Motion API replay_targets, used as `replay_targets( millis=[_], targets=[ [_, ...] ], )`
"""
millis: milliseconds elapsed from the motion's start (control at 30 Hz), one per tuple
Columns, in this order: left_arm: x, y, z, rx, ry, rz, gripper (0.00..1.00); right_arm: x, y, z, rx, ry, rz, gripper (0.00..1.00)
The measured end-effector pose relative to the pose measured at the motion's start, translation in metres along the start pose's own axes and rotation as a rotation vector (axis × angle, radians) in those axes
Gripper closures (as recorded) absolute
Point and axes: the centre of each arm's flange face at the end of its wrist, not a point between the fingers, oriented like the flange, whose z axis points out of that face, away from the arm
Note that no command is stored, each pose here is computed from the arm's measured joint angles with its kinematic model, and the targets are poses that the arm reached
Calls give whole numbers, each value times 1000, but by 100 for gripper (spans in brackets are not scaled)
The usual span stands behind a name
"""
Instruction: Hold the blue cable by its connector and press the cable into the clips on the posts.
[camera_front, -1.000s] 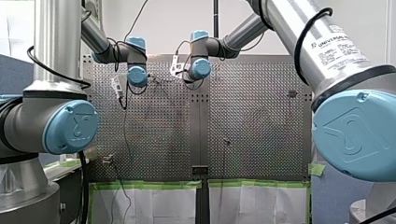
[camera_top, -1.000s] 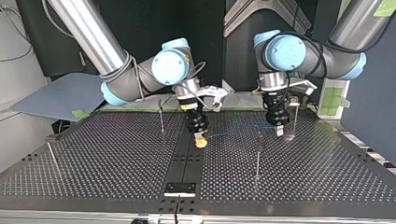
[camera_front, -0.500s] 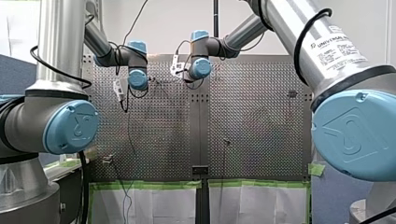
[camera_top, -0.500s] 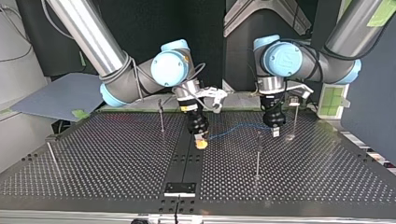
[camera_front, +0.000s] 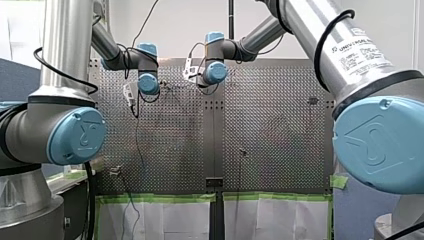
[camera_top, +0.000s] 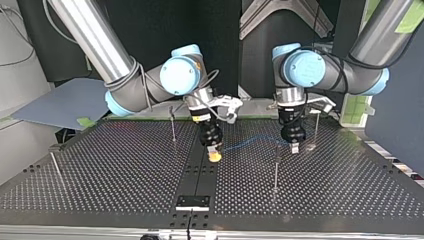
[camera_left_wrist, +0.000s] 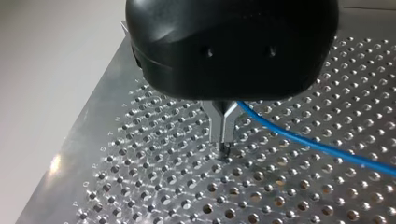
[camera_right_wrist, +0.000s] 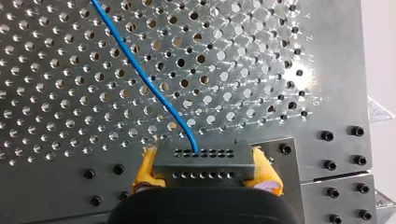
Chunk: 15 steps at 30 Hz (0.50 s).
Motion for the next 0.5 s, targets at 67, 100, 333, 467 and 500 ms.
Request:
replay_targets(
  millis=[67,100,333,467,500],
  targets=[
    [0,0,2,4,1,-4,100,1,1,1,-1,1,0,100],
    [1,0,4,4,4,-5,100,1,1,1,-2,2,0,100],
    [16,3,13,-1,43,5,100,0,5,2,-7,-3,-1,100],
    [14,5,19,-2,31,2,100,-2,8,3,-11,-6,-3,100],
    [13,5,20,0,29,1,100,-2,9,4,-12,-7,-3,100]
  ],
)
